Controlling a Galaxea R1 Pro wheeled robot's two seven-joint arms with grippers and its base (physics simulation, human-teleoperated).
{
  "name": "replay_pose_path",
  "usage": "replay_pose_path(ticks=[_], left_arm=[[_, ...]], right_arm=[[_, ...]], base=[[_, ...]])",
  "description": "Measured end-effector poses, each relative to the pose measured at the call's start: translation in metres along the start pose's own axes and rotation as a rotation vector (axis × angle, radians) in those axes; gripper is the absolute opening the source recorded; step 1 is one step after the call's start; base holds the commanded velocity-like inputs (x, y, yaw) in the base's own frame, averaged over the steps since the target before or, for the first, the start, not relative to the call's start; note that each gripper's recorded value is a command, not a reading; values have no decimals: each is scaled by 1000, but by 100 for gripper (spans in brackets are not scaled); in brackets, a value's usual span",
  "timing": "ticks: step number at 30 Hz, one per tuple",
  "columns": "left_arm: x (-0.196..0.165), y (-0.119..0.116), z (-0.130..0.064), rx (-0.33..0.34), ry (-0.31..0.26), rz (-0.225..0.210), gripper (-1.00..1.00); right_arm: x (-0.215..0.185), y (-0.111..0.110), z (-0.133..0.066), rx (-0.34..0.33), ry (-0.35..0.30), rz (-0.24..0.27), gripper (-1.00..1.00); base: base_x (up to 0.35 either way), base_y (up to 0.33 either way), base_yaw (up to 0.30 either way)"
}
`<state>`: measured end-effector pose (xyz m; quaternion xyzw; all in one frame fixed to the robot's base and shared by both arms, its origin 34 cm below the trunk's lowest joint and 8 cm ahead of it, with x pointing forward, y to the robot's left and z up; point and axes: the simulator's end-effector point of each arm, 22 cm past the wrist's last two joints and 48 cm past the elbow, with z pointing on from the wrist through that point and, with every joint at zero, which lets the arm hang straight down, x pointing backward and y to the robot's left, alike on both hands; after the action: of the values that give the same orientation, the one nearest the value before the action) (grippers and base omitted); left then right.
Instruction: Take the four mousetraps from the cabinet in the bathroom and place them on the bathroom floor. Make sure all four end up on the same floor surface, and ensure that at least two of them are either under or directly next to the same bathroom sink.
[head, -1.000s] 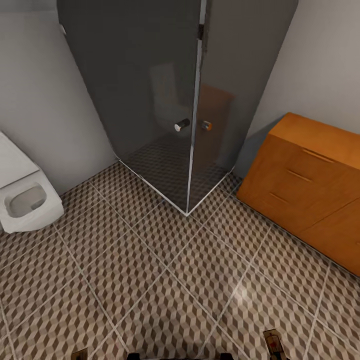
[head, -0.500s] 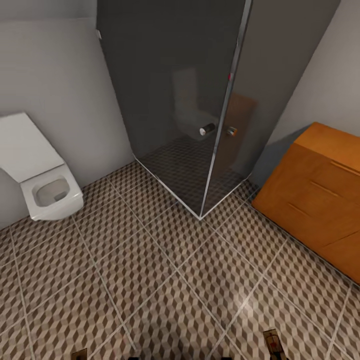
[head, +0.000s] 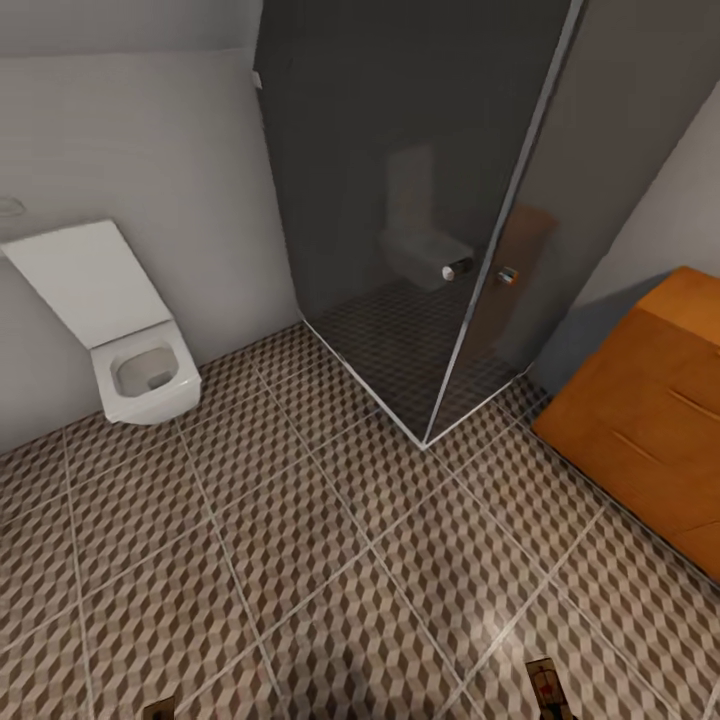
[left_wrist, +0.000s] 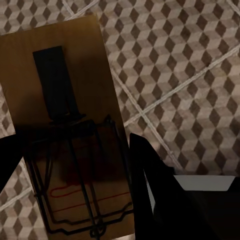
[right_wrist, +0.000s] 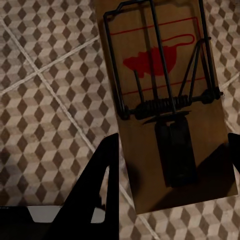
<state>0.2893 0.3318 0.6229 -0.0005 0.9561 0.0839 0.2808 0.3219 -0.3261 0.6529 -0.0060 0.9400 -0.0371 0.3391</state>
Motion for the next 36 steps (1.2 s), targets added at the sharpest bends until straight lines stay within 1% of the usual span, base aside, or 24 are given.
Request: replay_pose_path(ticks=[36], left_arm=[[-17, 0, 2, -3, -39, -7, -100]], right_arm=[[-17, 0, 2, 0, -43, 2, -100]], base=[[0, 0, 222]])
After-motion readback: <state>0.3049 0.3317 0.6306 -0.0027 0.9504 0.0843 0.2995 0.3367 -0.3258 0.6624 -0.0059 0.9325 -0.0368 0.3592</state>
